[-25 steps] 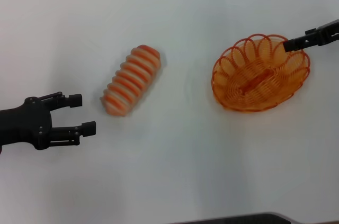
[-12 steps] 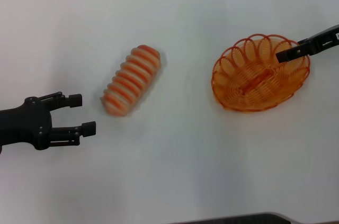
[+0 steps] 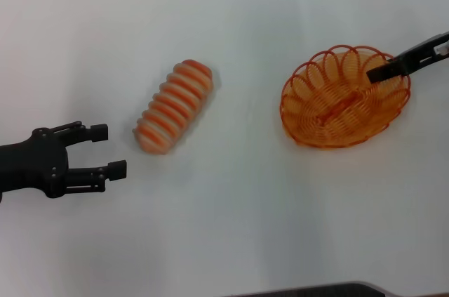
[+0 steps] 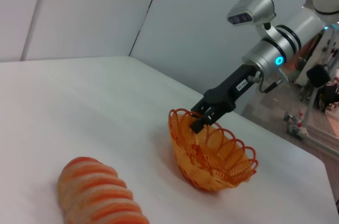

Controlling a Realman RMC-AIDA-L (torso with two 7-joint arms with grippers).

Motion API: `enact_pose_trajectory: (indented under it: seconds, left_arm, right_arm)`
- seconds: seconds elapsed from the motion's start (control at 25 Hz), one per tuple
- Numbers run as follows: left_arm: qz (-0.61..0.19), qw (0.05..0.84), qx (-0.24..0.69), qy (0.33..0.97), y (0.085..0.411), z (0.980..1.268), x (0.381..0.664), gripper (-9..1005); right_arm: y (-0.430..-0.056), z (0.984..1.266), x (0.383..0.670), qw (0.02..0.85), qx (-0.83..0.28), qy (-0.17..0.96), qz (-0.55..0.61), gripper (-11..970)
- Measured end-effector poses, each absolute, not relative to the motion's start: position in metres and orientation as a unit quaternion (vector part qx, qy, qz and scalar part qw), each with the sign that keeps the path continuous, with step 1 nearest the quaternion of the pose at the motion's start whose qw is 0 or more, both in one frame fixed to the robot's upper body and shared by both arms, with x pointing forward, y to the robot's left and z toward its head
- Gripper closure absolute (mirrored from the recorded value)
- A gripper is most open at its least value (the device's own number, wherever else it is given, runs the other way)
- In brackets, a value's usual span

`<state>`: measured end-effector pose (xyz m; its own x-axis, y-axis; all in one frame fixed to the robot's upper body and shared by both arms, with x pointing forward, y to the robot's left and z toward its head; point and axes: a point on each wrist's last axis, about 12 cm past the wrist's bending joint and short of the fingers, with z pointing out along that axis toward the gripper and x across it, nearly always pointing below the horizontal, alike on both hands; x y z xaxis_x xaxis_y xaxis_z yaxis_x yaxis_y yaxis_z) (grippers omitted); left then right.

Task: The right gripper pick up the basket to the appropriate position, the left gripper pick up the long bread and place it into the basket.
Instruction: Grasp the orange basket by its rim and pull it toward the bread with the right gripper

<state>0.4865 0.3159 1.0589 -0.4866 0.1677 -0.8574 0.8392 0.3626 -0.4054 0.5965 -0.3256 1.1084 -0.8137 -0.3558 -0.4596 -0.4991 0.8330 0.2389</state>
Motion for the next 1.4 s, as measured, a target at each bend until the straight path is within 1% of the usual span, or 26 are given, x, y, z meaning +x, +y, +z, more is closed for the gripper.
enact_pose_trajectory:
  seconds: [0.08,0.2,0.4,0.6,1.04,1.4]
  left_arm:
    - [-0.447,0.374,0.342,0.737,0.316,1.059,0.487,89]
    - [-0.446,0.373,0.343,0.738,0.316,1.059,0.487,90]
    - [-0.446,0.373,0.343,0.738,0.316,1.059,0.488,91]
    - [-0.444,0.374,0.344,0.738,0.316,1.059,0.489,92]
    - [-0.441,0.377,0.344,0.738,0.317,1.06,0.49,95]
    - [-0.441,0.381,0.342,0.737,0.316,1.061,0.491,97]
  right_arm:
    - [-0.321,1.107,0.597,0.195,-0.237,0.936,0.173,263]
    - [-0.316,1.105,0.596,0.188,-0.248,0.935,0.169,512]
    - [-0.312,1.103,0.597,0.183,-0.252,0.936,0.163,637]
    - [-0.312,1.103,0.597,0.182,-0.254,0.936,0.161,693]
    - [-0.314,1.106,0.596,0.18,-0.226,0.942,0.173,726]
    - [-0.314,1.117,0.598,0.187,-0.184,0.941,0.216,772]
